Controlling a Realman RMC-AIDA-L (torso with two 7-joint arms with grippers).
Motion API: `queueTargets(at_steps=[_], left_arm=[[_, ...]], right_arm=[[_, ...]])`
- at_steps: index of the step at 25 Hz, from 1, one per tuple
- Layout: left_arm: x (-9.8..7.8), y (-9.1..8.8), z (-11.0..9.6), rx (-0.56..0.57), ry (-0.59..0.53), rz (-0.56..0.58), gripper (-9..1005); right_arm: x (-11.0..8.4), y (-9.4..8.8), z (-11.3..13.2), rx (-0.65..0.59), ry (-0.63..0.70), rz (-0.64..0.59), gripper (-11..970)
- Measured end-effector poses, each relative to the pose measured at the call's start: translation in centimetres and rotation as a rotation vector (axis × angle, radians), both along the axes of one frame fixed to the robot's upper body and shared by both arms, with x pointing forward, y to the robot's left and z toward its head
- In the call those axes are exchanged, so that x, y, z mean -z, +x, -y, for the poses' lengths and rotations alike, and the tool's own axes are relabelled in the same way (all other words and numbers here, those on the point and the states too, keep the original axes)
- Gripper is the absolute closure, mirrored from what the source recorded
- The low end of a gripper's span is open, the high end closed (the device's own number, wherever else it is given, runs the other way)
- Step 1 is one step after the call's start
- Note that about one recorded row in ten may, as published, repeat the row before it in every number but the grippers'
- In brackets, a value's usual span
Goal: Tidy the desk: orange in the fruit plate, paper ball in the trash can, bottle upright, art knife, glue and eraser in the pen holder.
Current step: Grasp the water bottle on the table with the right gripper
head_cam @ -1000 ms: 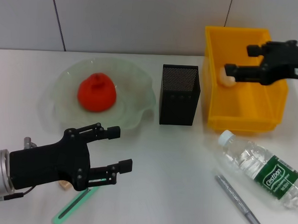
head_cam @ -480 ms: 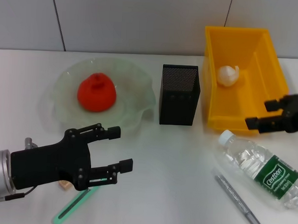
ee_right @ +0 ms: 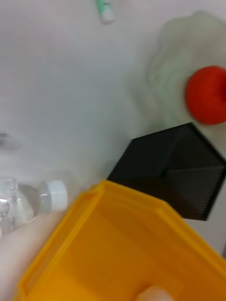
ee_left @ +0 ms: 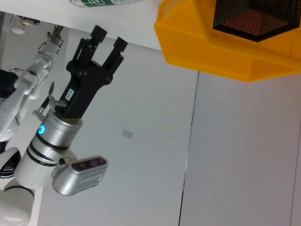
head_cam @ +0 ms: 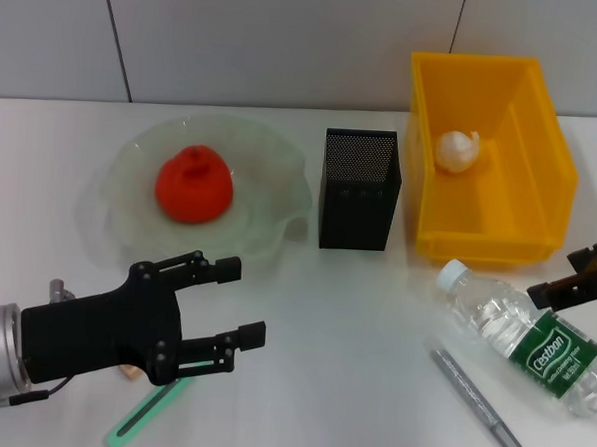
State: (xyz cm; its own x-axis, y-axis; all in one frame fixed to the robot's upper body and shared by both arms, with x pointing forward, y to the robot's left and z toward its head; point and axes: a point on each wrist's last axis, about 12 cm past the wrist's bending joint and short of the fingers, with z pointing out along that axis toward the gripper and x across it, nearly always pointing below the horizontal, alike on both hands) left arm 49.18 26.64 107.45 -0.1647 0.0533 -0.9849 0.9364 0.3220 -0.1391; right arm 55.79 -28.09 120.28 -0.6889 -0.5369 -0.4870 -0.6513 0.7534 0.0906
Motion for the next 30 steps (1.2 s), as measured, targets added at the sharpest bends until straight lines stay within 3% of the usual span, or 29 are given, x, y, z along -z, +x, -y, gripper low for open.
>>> queueTargets(at_steps=[30], left_arm=[[0.1, -0.1, 0.0, -0.006, -0.009, 0.005, 207]], right_arm=[[4.2, 1.1, -1.0, 0.020, -0.132, -0.165, 189]])
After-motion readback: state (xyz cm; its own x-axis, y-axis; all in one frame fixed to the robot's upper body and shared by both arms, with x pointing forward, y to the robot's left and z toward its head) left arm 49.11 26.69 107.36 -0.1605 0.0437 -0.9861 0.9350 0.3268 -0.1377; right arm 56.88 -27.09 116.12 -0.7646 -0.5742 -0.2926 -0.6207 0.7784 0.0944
